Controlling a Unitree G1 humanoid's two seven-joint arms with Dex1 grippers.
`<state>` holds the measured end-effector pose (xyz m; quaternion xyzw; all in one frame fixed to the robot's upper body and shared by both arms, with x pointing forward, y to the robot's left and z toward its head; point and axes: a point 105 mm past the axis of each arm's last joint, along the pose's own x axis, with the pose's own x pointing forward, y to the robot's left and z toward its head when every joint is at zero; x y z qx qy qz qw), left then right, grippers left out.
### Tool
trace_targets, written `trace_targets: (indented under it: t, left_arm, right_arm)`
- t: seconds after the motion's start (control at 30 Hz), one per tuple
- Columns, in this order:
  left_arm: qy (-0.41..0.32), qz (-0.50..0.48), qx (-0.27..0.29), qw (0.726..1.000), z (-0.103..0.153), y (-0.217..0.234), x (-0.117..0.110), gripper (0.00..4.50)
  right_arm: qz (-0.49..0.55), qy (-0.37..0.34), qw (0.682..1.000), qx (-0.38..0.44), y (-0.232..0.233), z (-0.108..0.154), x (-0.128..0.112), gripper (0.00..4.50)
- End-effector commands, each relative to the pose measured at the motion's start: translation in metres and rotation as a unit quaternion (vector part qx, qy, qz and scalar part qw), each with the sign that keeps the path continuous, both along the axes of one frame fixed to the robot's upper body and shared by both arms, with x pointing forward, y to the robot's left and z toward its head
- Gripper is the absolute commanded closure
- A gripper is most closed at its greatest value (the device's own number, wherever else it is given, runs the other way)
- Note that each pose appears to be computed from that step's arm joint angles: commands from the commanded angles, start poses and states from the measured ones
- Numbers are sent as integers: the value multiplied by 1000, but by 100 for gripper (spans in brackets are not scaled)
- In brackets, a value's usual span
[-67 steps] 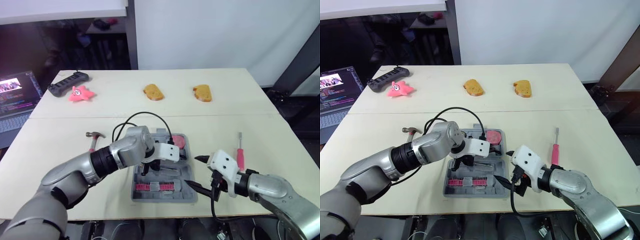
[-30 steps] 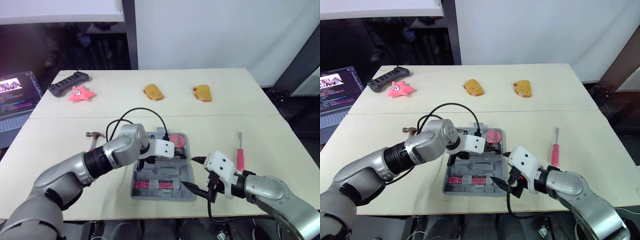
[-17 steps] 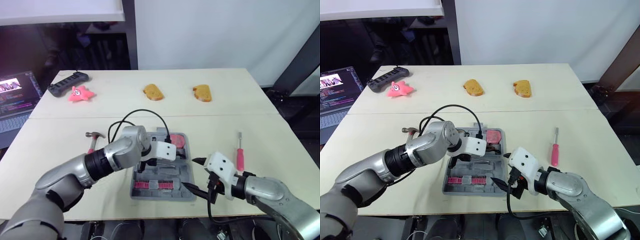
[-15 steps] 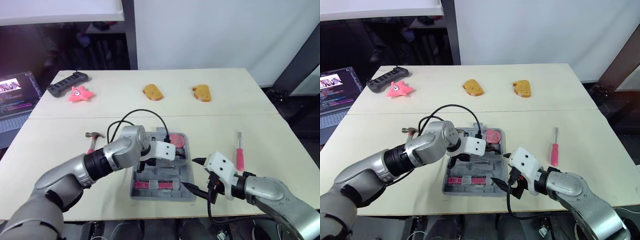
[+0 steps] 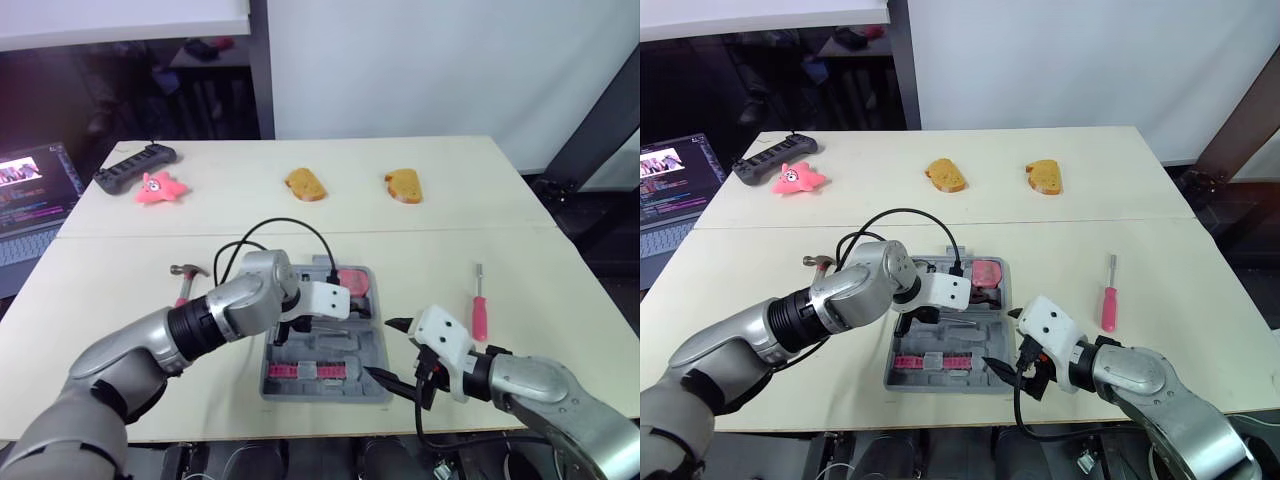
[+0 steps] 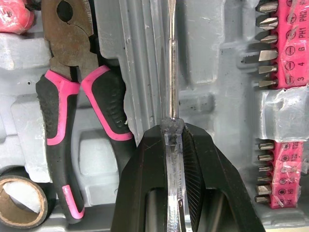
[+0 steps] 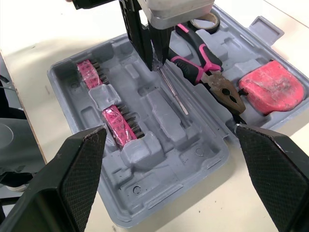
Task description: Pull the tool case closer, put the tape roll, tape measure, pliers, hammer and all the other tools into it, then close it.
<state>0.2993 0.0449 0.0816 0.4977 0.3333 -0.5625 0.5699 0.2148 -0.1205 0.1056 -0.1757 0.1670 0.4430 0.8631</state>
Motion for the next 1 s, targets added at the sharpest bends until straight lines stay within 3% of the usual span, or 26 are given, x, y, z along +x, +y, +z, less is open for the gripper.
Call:
trace_targets:
  t: [0.03, 1.0]
  left_arm:
    - [-1, -13, -19, 1000, 14, -5, -2, 445]
    - [3, -6, -14, 1000, 7, -4, -2, 445]
  right_arm:
    - [9, -24, 1000, 9, 5, 11, -3, 0]
    - [4, -27, 1000, 12, 6, 13, -1, 0]
